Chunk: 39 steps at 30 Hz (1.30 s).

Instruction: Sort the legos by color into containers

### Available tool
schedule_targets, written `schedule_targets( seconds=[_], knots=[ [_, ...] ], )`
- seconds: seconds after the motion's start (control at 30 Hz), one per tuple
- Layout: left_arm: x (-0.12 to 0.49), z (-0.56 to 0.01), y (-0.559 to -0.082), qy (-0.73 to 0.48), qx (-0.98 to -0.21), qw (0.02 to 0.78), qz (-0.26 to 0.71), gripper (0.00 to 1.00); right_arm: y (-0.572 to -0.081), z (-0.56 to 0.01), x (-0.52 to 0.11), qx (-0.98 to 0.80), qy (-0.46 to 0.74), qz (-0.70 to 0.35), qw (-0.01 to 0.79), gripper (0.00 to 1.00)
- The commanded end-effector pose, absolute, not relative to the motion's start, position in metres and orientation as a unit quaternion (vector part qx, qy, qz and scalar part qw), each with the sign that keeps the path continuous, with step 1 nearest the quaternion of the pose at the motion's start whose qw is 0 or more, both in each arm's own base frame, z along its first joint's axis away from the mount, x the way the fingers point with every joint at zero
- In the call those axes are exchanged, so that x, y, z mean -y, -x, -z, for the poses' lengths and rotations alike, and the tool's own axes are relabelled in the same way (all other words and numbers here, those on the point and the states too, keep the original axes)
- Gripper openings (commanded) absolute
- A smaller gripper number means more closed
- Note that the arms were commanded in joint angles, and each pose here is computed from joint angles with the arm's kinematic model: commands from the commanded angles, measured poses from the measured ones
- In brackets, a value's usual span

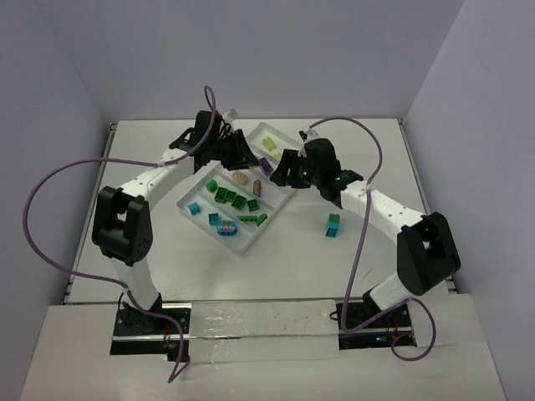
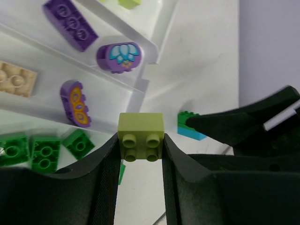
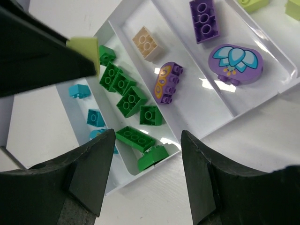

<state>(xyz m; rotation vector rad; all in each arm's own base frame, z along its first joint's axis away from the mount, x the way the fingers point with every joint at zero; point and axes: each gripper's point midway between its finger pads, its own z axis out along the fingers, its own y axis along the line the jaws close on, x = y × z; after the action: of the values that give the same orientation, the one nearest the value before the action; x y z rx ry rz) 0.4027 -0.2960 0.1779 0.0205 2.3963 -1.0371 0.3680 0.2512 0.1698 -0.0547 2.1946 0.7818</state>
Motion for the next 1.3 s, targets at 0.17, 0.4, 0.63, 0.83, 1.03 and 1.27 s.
schedule_targets(
  seconds=[0.17,0.4,0.63,0.83,1.03,1.27],
  knots=[
    [0.302,-0.168,-0.483,0.02,-0.894,0.314,0.319,0.0,-0.36,-0.17,-0.221,-0.869,0.003,-0.253,0.426,0.66],
    [0.326,-0.16,-0.542,0.029,-0.879,0.344,0.328,0.0,-0.334,-0.17,-0.201,-0.866,-0.013,-0.248,0.435,0.66],
    [0.356,-0.158,-0.581,0.019,-0.843,0.372,0.389,0.01,-0.316,-0.163,-0.182,-0.865,-0.032,-0.234,0.443,0.67],
    [0.367,-0.146,-0.597,0.03,-0.825,0.381,0.416,0.11,-0.315,-0.156,-0.183,-0.87,-0.031,-0.232,0.434,0.67],
    [0.38,-0.144,-0.596,0.018,-0.815,0.377,0.44,0.47,-0.315,-0.148,-0.181,-0.876,-0.029,-0.227,0.424,0.67],
    [0.383,-0.165,-0.587,-0.001,-0.812,0.385,0.439,0.7,-0.316,-0.146,-0.18,-0.876,-0.031,-0.227,0.424,0.67]
  ],
)
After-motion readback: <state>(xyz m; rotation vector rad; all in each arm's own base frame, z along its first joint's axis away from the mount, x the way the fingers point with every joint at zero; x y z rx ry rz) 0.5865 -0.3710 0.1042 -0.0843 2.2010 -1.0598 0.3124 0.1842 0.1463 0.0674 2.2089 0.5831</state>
